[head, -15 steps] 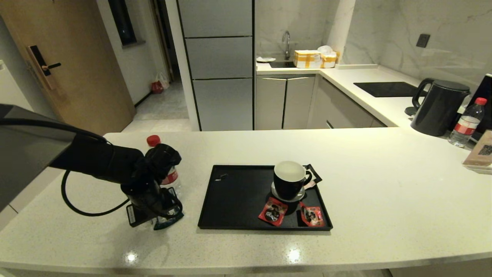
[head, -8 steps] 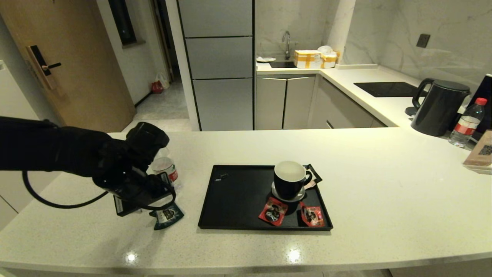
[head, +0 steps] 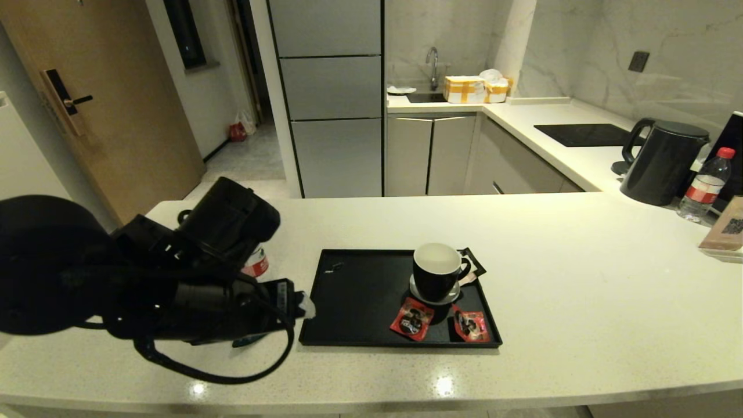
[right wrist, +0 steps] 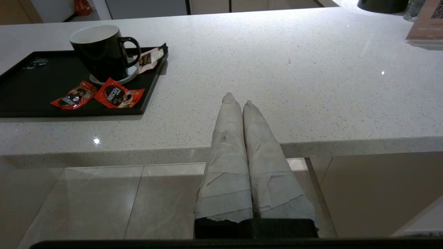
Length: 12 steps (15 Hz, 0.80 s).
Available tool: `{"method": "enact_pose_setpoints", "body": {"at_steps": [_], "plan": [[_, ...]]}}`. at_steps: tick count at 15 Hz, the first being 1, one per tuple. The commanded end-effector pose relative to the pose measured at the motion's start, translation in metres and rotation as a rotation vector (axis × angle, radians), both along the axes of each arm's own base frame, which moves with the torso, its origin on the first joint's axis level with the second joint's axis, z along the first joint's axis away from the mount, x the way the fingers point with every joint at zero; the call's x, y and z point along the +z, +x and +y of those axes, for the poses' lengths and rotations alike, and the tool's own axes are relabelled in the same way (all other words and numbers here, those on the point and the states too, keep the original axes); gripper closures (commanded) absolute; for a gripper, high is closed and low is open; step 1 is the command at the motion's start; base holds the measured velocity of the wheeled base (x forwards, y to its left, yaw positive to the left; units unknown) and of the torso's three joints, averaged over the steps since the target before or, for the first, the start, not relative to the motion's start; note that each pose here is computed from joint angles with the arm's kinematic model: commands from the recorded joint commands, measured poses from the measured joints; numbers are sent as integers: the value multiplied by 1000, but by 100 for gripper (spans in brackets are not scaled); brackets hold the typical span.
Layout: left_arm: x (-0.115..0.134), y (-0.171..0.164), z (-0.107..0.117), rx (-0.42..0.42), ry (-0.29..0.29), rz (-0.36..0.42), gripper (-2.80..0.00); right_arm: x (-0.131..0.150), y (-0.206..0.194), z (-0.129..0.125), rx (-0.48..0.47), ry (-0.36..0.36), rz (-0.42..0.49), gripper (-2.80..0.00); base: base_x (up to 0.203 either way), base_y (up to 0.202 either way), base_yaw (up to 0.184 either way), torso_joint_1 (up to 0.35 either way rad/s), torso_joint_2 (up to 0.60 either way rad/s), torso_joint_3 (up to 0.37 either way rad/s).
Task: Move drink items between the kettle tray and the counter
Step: Return the tea bag to its original position
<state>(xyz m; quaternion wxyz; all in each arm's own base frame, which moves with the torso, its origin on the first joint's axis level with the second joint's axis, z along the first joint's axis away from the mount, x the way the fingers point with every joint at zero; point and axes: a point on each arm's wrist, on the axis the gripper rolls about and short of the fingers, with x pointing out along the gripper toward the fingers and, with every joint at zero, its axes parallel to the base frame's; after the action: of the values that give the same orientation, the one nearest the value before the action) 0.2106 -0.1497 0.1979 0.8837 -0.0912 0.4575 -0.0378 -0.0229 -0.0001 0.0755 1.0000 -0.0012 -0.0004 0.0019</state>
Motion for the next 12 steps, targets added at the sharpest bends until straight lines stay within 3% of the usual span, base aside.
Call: {"method": "enact_pose_setpoints", "body": {"at_steps": [1, 2, 3, 10, 12], "plan": [[-3, -7, -9, -49, 13, 6, -280, 0, 0, 0, 1, -1, 1, 0, 0, 0, 0, 0, 0, 0], [-7, -10, -13, -76, 23, 9, -280, 0, 0, 0, 1, -1, 1, 0, 0, 0, 0, 0, 0, 0], [-7, -10, -13, -77, 24, 9, 0, 0, 0, 0, 1, -1, 1, 0, 0, 0, 0, 0, 0, 0], [-13, -16, -11, -95, 36, -33, 0, 0, 0, 0, 1, -1, 1, 0, 0, 0, 0, 0, 0, 0], [7, -28, 4, -50, 35, -124, 0, 0, 0, 0, 1, -1, 1, 0, 0, 0, 0, 0, 0, 0]]}}
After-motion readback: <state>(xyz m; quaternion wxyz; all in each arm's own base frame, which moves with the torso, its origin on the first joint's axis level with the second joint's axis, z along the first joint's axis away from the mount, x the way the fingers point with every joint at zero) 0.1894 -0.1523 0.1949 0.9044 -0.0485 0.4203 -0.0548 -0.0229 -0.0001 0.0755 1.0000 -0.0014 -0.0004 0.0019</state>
